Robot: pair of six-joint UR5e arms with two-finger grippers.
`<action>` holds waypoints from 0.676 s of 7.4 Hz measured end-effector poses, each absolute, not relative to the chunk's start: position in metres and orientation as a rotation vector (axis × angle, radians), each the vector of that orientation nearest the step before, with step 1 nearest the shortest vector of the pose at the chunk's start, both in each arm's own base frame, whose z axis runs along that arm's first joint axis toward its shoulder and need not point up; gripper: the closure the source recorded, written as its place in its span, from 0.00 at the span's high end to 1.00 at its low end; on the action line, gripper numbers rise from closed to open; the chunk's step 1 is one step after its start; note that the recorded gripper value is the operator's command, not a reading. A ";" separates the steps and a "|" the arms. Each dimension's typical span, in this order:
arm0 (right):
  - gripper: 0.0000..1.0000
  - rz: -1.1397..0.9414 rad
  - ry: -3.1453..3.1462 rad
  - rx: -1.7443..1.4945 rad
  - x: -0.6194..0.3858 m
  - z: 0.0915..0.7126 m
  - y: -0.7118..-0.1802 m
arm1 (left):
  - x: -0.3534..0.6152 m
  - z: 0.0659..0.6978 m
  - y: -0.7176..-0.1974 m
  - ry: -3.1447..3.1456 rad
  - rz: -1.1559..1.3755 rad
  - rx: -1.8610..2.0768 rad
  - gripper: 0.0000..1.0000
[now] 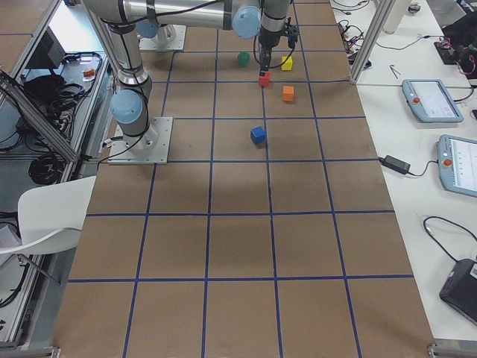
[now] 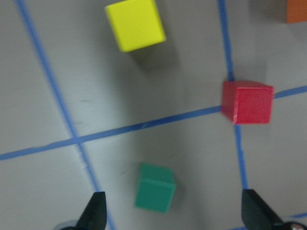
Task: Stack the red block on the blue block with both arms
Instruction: 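Open the left gripper and lift away while the right arm moves toward the red cube, then lower the right gripper onto the red cube and grasp it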
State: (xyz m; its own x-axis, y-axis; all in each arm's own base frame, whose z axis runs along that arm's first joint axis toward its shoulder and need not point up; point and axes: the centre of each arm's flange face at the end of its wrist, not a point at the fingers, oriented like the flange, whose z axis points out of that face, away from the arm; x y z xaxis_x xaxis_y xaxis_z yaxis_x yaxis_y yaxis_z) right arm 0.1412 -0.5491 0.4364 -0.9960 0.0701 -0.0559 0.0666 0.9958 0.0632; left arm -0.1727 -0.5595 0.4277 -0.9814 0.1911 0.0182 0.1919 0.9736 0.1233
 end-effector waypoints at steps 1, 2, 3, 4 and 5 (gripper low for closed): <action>1.00 0.049 3.050 0.098 0.149 0.426 -0.562 | -0.155 0.450 -0.537 -3.122 -0.157 -0.284 1.00; 1.00 0.006 3.037 0.082 0.162 0.410 -0.576 | -0.147 0.472 -0.517 -3.128 -0.089 -0.275 1.00; 1.00 -0.017 3.031 0.088 0.185 0.394 -0.584 | -0.145 0.494 -0.505 -3.134 -0.012 -0.268 1.00; 1.00 -0.031 3.022 0.149 0.214 0.376 -0.589 | -0.144 0.506 -0.501 -3.141 0.034 -0.260 1.00; 1.00 -0.040 3.011 0.226 0.245 0.356 -0.592 | -0.143 0.510 -0.504 -3.144 0.074 -0.249 1.00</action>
State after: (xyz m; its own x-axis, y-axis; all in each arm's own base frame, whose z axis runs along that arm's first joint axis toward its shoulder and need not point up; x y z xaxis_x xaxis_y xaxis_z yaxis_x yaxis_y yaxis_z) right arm 0.2447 -0.5922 0.3559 -0.9814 0.1470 -0.1236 0.1502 0.9885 -0.0173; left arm -0.1433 -0.5040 0.5099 -0.9875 0.1571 -0.0163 0.1577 0.9864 -0.0455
